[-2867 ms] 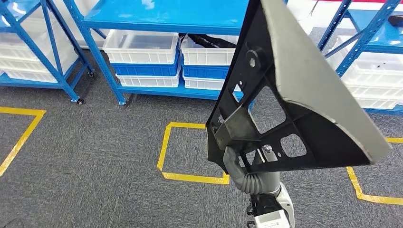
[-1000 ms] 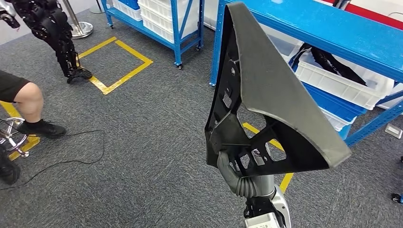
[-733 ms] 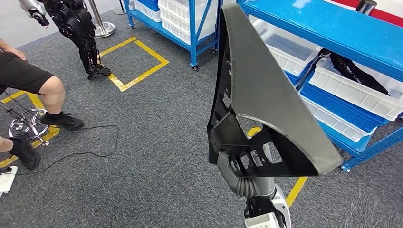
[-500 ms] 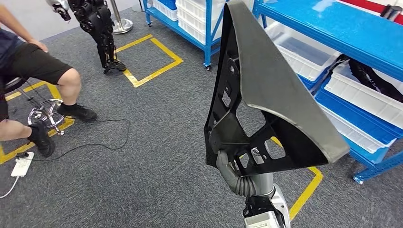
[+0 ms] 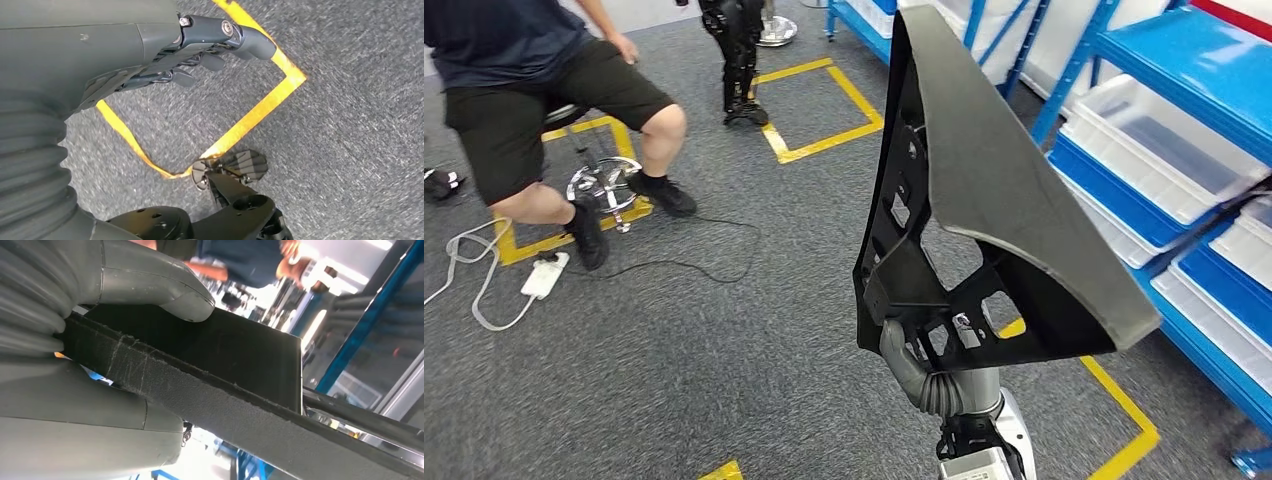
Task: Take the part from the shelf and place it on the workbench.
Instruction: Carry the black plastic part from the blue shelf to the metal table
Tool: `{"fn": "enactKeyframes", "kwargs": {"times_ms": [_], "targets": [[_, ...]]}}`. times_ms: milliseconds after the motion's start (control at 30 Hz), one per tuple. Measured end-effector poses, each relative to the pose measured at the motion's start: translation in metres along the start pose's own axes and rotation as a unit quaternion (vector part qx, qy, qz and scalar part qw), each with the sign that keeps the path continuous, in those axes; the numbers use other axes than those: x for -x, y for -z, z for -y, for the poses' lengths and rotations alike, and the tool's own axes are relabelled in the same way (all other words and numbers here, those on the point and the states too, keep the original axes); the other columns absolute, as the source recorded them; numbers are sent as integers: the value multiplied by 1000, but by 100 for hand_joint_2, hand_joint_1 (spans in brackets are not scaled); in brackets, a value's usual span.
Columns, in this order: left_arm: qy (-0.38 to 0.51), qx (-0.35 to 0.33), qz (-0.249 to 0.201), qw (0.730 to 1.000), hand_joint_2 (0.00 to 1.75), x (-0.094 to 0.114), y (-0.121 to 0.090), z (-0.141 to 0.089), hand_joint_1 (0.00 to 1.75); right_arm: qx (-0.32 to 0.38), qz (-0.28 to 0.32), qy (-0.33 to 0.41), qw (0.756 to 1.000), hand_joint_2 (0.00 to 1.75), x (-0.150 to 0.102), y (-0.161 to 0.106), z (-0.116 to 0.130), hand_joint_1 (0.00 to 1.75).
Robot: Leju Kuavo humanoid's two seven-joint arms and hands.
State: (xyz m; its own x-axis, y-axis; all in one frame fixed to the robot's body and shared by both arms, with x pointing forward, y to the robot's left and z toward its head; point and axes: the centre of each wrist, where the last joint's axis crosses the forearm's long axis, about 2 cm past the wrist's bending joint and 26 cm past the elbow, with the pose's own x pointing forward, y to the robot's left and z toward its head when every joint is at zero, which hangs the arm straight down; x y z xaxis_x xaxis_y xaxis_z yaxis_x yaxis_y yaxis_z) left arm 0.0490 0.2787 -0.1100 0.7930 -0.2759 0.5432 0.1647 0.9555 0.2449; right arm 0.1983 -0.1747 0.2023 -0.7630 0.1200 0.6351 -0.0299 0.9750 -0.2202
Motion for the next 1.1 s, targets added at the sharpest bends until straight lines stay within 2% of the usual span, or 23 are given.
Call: {"fn": "enactKeyframes", "kwargs": {"times_ms": [533,700,967,1100], "targets": [[6,-11,-13,1000,175,7,-2,-6,0,-12,-3,12,1000,175,0,-1,-6,175],[17,-12,-32,999,175,6,-1,-7,0,-15,-5,17,1000,175,1,0,-7,175],[41,-26,-38,998,175,4,1,-11,0,-18,-5,25,1000,175,2,1,-7,175],[39,-18,-57,997,175,4,1,-12,0,-23,-9,29,999,175,4,0,-8,175]]}}
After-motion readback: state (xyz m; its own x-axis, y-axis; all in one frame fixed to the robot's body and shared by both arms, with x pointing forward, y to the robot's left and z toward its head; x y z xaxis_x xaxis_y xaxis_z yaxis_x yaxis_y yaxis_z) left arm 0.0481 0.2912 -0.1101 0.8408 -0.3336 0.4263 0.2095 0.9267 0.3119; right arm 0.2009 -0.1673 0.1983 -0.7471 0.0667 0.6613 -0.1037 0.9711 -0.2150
